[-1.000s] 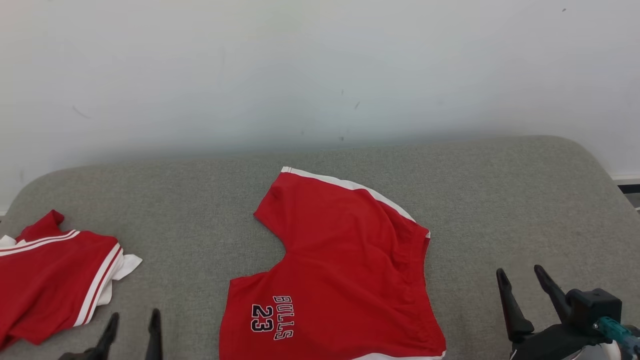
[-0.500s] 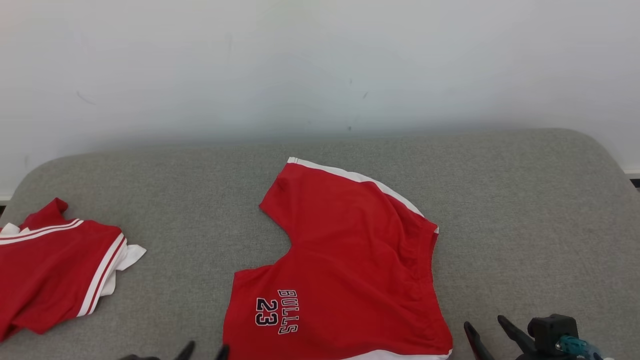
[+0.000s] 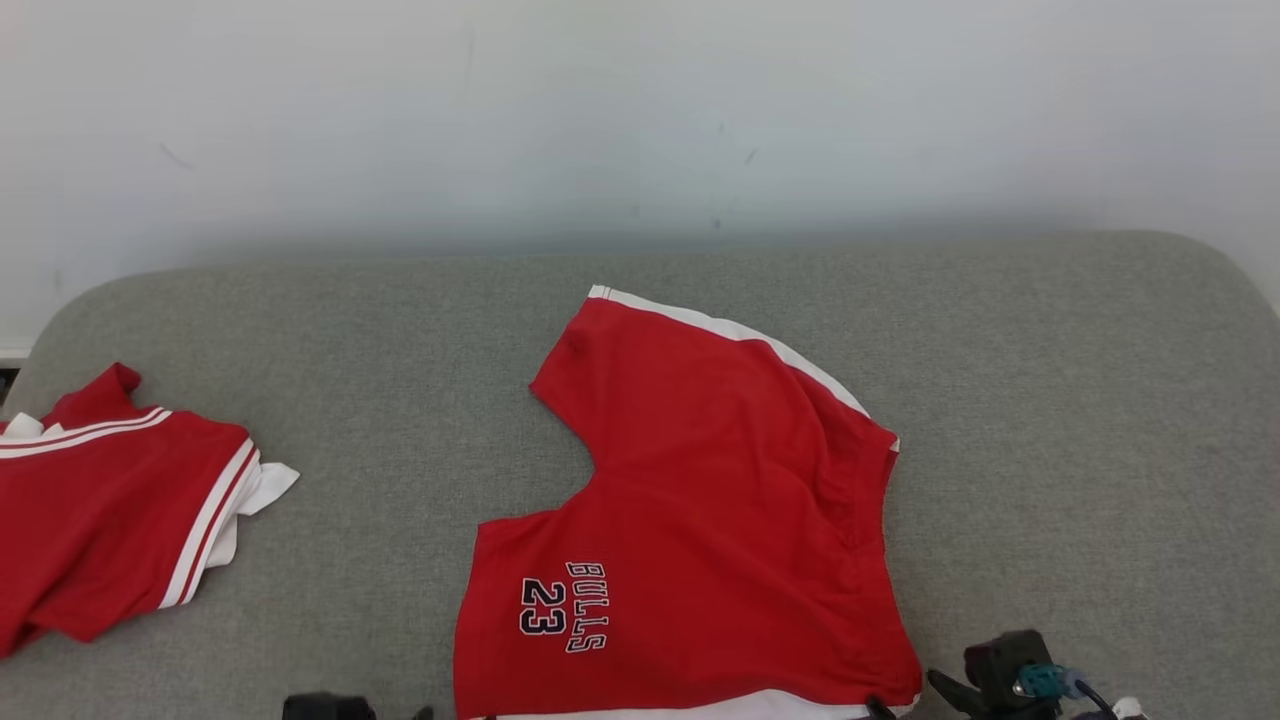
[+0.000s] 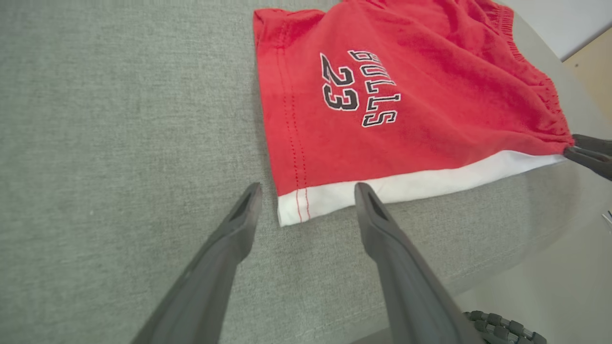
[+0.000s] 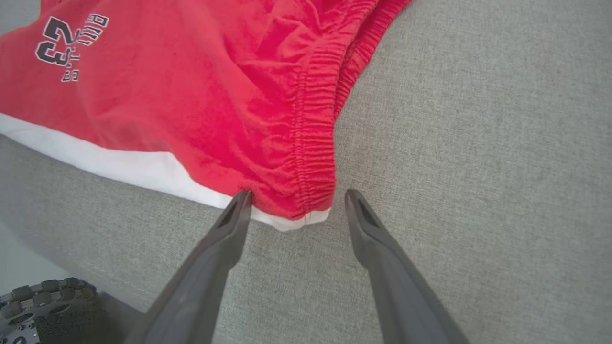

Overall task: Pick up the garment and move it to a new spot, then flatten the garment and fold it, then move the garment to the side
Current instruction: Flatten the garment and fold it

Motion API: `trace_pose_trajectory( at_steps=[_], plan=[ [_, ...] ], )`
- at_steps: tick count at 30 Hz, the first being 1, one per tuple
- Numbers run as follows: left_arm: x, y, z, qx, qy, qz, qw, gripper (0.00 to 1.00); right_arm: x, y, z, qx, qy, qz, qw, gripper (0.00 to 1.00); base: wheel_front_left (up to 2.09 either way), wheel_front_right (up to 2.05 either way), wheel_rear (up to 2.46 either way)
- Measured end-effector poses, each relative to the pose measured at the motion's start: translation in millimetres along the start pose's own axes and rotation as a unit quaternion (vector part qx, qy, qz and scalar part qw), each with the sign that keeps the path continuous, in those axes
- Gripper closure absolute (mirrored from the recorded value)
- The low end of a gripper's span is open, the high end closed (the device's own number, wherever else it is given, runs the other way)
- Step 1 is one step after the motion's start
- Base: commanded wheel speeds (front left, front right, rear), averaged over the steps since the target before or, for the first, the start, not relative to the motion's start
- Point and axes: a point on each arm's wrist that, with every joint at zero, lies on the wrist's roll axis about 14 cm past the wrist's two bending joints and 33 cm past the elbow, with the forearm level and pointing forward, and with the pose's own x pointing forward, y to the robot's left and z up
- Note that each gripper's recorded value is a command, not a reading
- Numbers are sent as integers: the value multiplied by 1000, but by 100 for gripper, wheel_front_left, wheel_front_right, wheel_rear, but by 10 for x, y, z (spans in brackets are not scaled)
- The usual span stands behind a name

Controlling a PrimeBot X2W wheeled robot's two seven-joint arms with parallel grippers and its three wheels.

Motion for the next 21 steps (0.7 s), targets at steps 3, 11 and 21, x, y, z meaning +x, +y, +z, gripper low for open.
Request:
trace_pose_trajectory(
  at_steps=[3,11,21],
  plan=[
    [59,33,35,6,6,0,1000,0,73,34,-11,-9,14,7,1000,0,0,0,0],
    [127,58,-172,-9,50,0,999,0,177,68,-106,-17,50,13,999,0,0,0,0],
    [220,15,-219,-4,68,-7,998,100,222,87,-196,-16,72,13,997,100,0,0,0]
  ],
)
